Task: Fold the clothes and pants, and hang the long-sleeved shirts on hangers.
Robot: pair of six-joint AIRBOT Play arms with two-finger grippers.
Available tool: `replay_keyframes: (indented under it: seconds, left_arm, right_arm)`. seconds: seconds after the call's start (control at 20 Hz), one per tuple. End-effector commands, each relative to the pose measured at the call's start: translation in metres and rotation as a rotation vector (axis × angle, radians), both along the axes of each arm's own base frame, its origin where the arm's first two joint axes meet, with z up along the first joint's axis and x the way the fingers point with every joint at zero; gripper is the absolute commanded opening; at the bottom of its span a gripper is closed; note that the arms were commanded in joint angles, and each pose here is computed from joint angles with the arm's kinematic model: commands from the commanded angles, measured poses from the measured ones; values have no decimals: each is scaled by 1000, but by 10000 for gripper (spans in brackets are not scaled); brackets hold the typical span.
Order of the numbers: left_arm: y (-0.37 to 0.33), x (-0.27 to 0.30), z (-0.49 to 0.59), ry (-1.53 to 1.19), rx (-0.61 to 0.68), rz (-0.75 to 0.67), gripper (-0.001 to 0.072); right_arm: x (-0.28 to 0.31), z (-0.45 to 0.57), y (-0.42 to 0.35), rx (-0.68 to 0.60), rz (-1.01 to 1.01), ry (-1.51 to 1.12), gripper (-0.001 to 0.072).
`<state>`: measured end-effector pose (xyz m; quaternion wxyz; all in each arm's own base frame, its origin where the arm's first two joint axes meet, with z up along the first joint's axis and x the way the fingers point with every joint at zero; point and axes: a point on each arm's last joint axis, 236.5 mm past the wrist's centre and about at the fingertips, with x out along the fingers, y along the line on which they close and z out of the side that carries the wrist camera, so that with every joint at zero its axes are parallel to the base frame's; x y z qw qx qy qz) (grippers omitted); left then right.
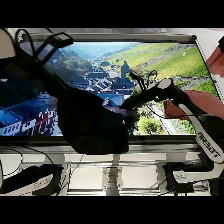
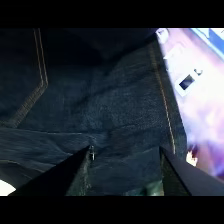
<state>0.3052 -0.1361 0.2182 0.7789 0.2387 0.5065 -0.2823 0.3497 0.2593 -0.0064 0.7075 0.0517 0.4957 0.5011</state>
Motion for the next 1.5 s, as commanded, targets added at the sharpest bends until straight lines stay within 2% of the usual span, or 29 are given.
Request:
replay_keyframes:
  seconds: [0.0, 0.15, 0.3, 0.6, 0.75, 0.9, 1.15, 1.3, 1.45]
  left_arm:
    - [5, 39, 47, -300, -24, 9, 24]
    - [-30, 70, 94, -508, -192, -26, 22]
    - [-70, 79, 108, -524, -322, -119, 22]
    - [-79, 71, 83, -434, -276, -216, 23]
    - [-77, 61, 78, -398, -258, -236, 23]
    - [-86, 51, 85, -406, -290, -290, 23]
    - [-97, 39, 96, -408, -350, -327, 23]
    - [-107, 31, 103, -406, -394, -365, 23]
    - [-107, 31, 102, -405, -394, -364, 24]
  right_arm:
    - [10, -6, 11, 59, 32, -26, 481]
    - [15, 10, 15, 73, 57, -55, 481]
    - [27, 26, 16, 76, 64, -109, 480]
    - [62, 25, -38, -16, 10, -197, 481]
    - [82, 31, -65, 10, -38, -257, 481]
    - [96, 27, -67, 16, -34, -332, 482]
    - [108, 30, -54, 99, 8, -445, 503]
    - [122, 35, -50, 83, 20, -558, 517]
    - [124, 49, -31, 48, 132, -677, 518]
